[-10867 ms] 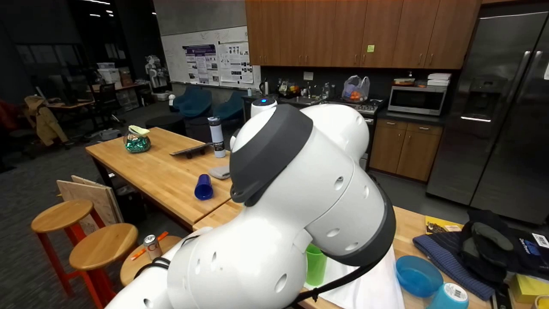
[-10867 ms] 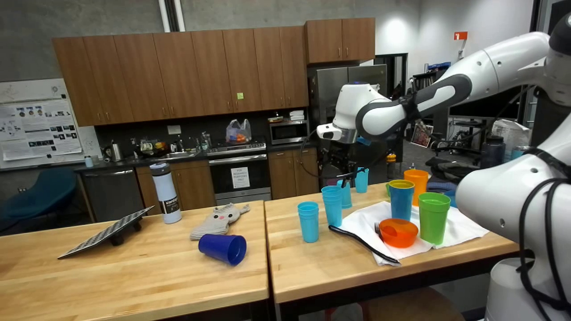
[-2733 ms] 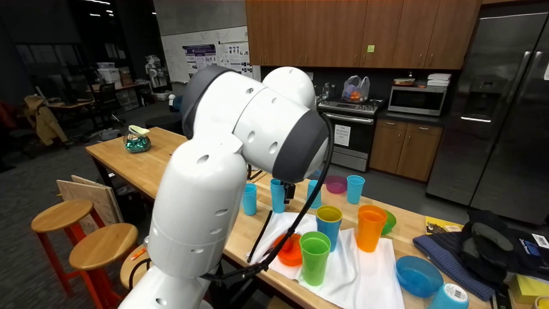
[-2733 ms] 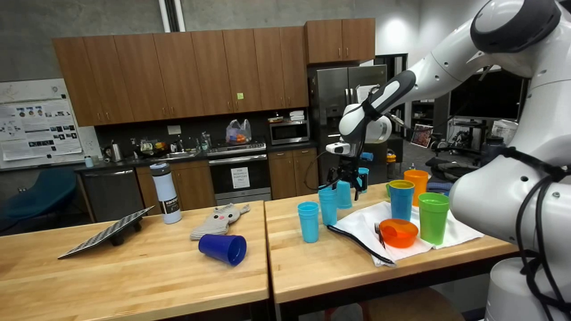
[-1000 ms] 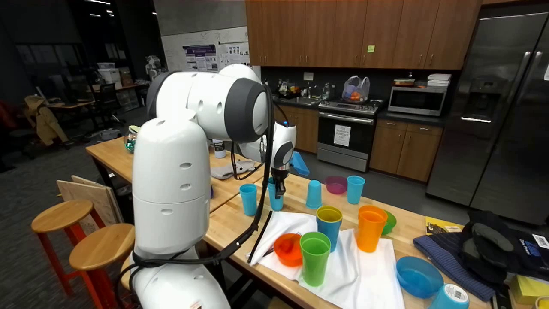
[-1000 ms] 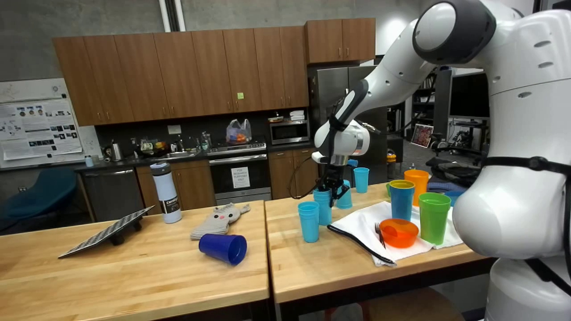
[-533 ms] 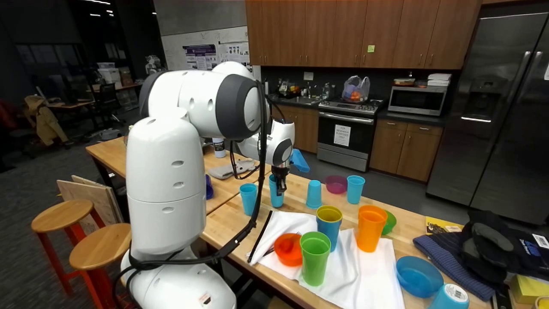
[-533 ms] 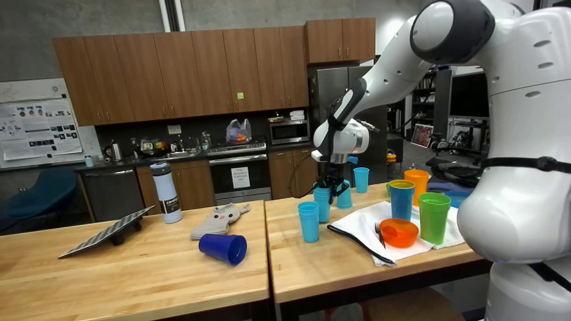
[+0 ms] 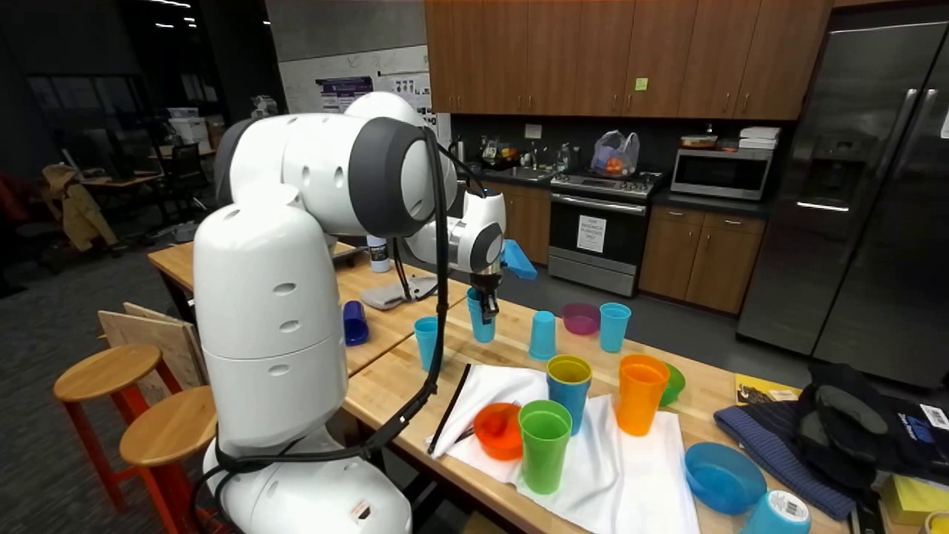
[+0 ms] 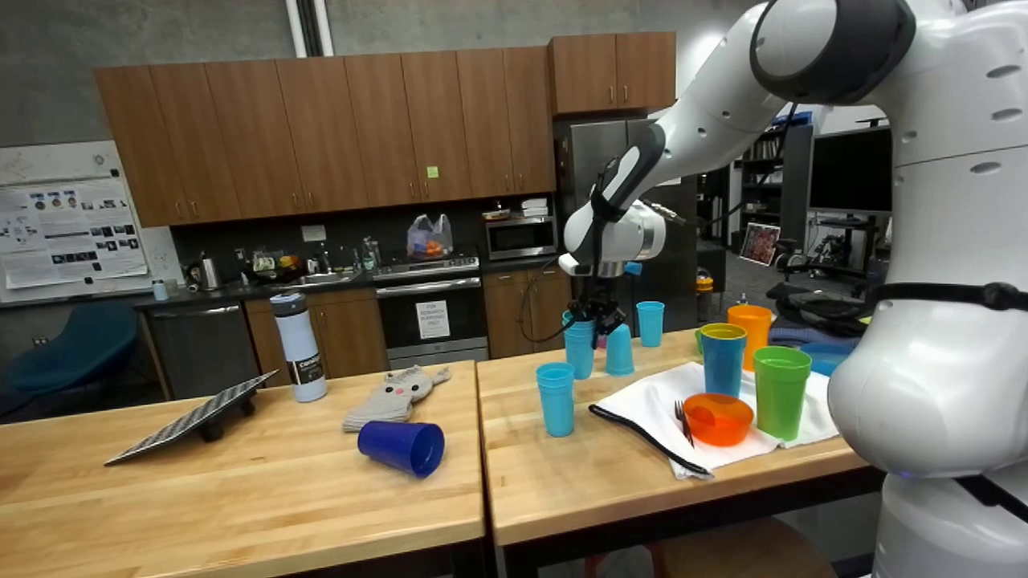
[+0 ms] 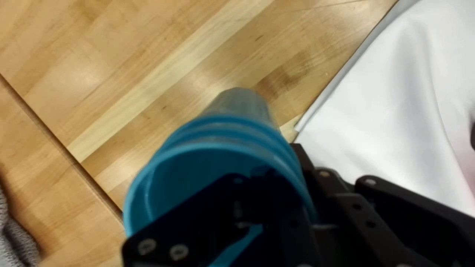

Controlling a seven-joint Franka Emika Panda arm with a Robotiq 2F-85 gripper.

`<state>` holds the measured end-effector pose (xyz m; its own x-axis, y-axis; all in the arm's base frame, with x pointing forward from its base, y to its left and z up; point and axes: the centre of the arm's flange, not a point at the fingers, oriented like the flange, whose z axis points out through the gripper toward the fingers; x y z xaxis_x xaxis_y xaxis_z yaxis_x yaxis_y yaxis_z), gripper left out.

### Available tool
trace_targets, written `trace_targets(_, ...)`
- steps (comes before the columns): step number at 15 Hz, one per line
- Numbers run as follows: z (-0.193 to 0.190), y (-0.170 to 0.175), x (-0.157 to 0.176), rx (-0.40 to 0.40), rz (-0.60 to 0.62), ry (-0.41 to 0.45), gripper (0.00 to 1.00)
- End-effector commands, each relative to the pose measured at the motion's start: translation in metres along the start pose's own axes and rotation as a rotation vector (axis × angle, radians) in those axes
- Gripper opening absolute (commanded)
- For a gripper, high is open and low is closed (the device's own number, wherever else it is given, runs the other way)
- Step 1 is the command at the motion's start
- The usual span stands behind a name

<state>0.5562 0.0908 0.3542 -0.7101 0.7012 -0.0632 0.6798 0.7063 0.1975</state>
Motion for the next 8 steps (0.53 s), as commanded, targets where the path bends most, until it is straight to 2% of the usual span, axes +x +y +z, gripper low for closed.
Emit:
trace_targets(1,-0.041,0.001,0.016,-0.001,-0.009,-0.04,0.02)
trace_targets(5,-0.086,0.003,0.031,-0.05,-0.028,-0.033,0.02)
trace_targets(8,-0.12,0.0,0.043,-0.057,-0.035,-0.059,0.02)
